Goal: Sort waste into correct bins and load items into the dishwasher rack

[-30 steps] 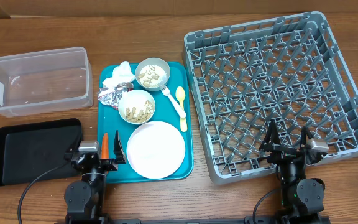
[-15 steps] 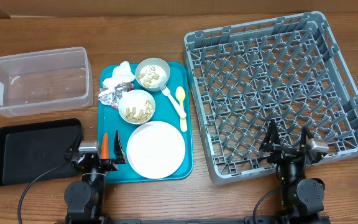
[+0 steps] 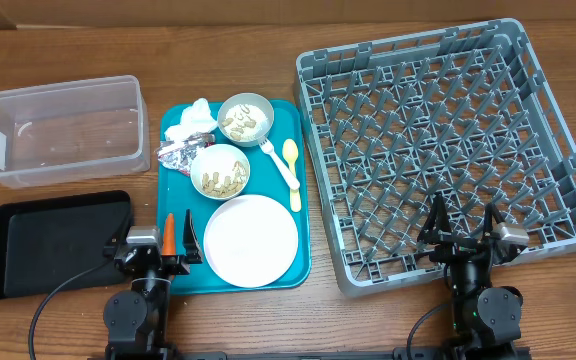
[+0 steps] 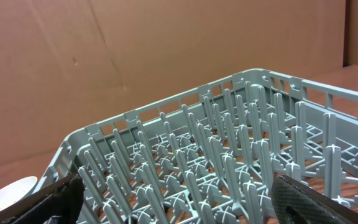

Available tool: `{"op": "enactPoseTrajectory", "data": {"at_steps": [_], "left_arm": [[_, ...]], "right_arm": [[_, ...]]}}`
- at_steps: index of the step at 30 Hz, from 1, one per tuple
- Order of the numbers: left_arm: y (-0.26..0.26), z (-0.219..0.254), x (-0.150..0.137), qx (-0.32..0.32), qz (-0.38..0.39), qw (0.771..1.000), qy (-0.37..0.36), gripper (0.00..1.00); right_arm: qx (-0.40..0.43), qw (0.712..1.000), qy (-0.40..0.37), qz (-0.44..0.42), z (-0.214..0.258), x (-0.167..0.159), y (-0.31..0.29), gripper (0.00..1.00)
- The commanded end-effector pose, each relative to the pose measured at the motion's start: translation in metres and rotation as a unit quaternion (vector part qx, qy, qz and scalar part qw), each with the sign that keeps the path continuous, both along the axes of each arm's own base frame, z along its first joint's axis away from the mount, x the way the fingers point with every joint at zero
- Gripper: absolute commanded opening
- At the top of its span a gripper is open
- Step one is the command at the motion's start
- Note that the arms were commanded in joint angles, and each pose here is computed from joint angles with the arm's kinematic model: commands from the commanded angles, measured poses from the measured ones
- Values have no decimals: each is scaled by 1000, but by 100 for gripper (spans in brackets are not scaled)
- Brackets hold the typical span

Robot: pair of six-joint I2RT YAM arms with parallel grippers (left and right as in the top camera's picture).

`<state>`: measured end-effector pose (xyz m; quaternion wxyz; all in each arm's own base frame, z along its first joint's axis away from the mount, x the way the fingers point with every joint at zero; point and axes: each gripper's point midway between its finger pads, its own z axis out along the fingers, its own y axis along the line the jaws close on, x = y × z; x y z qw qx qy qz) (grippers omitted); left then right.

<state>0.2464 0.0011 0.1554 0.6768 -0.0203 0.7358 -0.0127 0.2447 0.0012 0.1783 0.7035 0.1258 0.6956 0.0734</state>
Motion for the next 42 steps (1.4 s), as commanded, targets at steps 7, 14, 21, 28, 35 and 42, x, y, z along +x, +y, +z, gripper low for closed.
{"op": "enactPoseTrajectory", "data": {"at_steps": [7, 14, 21, 28, 35, 42], "left_arm": [[0, 0, 0, 9, -2, 1000, -1, 100], [0, 0, 0, 9, -2, 1000, -1, 100], [0, 0, 0, 9, -2, 1000, -1, 100], [0, 0, 0, 9, -2, 1000, -1, 100], [0, 0, 0, 9, -2, 1000, -1, 100], [0, 0, 0, 9, -2, 1000, -1, 100]], "right_arm": [[2, 1000, -2, -2, -2, 0, -1, 100], [4, 1000, -13, 13, 5, 0, 4, 100], [7, 996, -50, 76, 74, -19, 22, 100], [43, 992, 0, 115, 139, -48, 30, 100], [64, 958, 158, 230, 157, -48, 75, 100], [103, 892, 311, 312, 158, -41, 112, 100]]}}
